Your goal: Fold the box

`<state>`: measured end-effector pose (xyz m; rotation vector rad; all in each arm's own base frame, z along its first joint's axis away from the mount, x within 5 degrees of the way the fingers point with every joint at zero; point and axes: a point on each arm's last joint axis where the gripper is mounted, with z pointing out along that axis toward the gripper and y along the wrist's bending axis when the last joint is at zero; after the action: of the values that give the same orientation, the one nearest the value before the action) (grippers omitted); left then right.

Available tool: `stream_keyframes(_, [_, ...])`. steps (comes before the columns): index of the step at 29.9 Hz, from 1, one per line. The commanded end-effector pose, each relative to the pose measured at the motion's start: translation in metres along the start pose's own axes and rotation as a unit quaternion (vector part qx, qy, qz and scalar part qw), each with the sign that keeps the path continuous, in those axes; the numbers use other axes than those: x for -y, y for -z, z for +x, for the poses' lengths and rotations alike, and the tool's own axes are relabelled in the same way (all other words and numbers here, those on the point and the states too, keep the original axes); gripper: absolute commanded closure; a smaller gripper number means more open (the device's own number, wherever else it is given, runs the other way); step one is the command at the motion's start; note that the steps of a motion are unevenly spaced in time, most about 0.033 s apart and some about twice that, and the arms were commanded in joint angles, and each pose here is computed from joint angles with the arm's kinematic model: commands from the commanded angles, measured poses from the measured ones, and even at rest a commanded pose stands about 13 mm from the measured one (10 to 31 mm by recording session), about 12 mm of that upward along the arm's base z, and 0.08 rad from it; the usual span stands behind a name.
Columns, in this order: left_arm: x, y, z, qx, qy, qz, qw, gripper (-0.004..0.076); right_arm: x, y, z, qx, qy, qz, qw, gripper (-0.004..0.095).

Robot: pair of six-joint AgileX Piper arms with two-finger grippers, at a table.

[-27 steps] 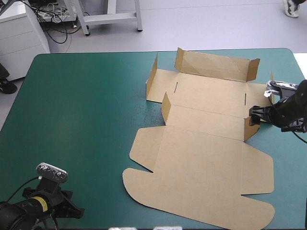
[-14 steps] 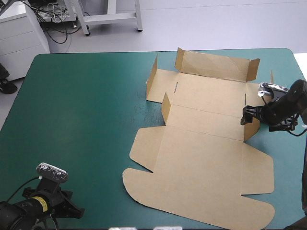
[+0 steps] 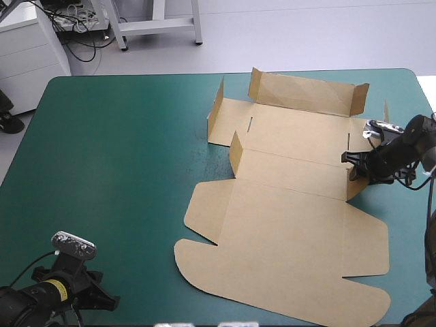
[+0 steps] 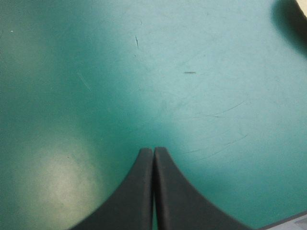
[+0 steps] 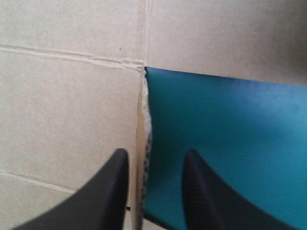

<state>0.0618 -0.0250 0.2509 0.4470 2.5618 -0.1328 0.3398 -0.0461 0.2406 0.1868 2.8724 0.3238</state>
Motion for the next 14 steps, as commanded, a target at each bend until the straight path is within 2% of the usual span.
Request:
stream_keyframes(1, [0.000,0.005,-0.007,0.025,0.003,0.002,1.000,0.0756,-0.004,0.018,-0.006,0.032,0.006,-0.005,0.999,0.0913])
stream_keyframes(5, [0.000,0.005,-0.007,0.025,0.003,0.002,1.000,0.0756,-0.003,0.016,-0.007,0.031,0.011,-0.005,0.999,0.0926])
stream_keyframes(14, [0.000,0.005,-0.007,0.025,0.003,0.002,1.000,0.0756,-0.009,0.033,-0.016,0.038,0.064,-0.011,0.997,0.0926])
